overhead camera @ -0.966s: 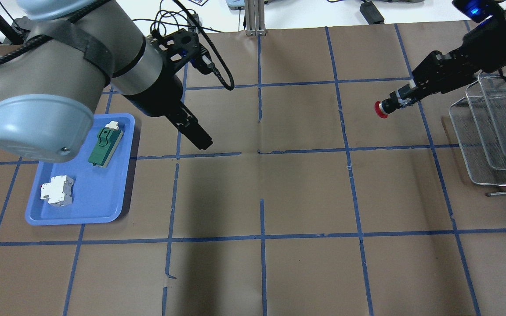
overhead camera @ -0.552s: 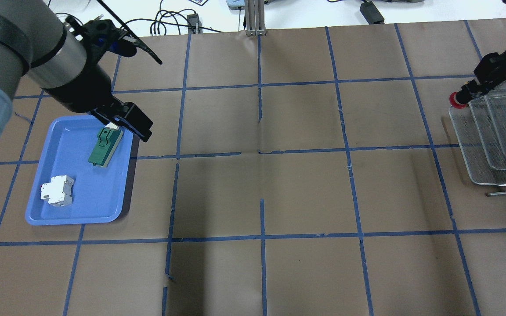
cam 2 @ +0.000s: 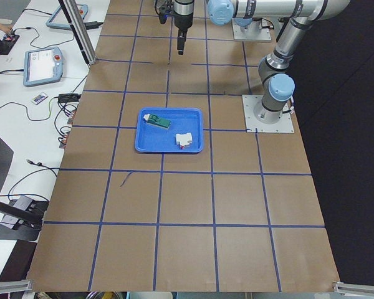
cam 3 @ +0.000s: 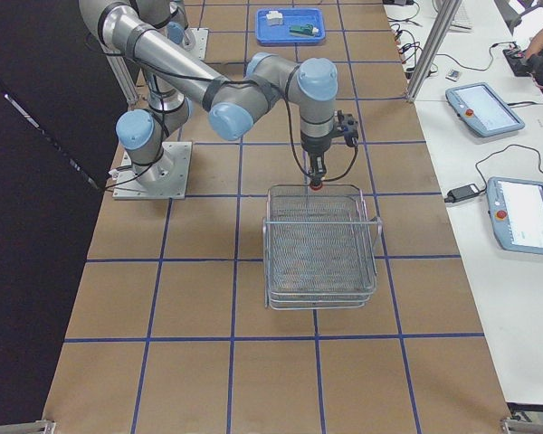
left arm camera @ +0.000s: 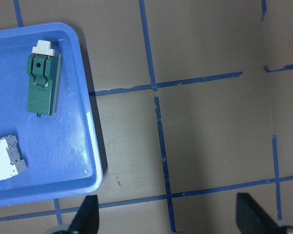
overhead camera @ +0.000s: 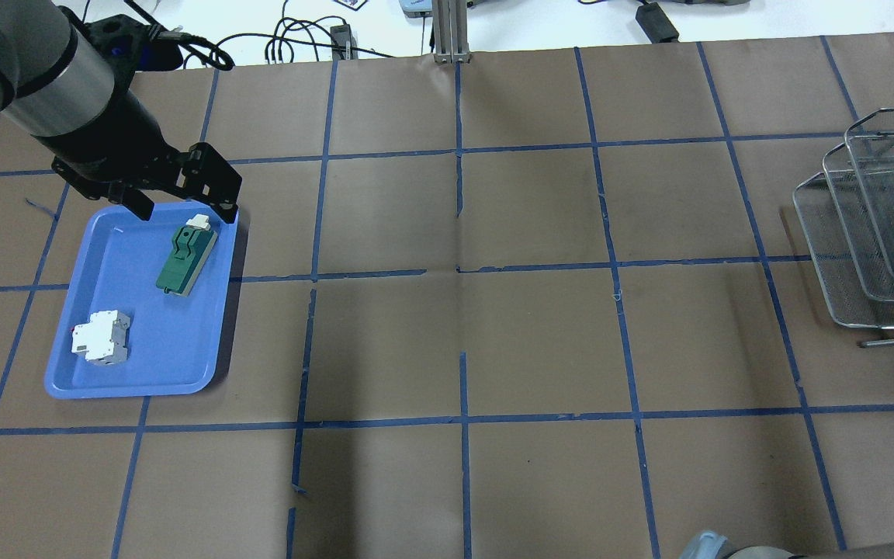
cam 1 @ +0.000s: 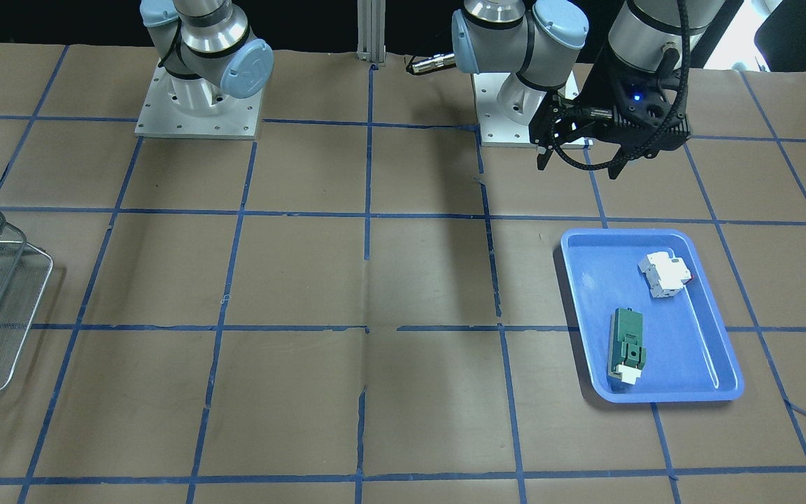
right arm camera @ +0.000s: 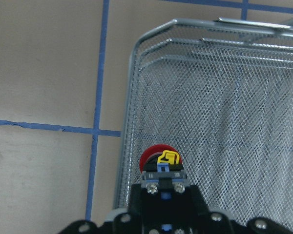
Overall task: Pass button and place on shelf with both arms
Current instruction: 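Lower the button onto the wire rack with right gripper while left arm retracts, then release the button on the rack and withdraw the right gripper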
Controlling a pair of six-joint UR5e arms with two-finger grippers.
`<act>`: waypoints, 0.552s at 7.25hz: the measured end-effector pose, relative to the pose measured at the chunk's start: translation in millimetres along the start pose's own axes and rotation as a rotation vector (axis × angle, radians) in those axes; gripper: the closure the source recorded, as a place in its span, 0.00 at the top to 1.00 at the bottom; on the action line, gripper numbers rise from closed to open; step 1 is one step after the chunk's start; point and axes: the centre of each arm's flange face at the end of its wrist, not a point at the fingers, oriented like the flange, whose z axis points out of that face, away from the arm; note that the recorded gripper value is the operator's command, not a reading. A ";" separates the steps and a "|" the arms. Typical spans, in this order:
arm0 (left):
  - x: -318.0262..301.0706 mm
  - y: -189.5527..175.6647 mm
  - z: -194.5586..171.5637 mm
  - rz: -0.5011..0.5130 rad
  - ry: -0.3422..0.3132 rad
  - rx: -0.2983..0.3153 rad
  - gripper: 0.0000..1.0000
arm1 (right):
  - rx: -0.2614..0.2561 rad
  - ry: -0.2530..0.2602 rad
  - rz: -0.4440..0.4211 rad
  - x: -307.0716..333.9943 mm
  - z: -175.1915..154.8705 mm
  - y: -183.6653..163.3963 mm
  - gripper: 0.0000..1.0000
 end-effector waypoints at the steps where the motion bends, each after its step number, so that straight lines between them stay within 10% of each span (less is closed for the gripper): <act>1: 4.5 -7.4 -7.3 -0.020 -0.017 0.006 1.00 | -0.010 -0.007 -0.010 4.9 7.0 0.5 0.39; 3: 9.3 -18.1 -13.9 -0.053 -0.028 0.006 1.00 | -0.017 -0.019 -0.027 7.5 13.6 -0.1 0.86; 4: 9.9 -19.9 -13.7 -0.059 -0.030 0.003 1.00 | -0.016 -0.022 -0.028 8.2 13.9 -0.8 0.93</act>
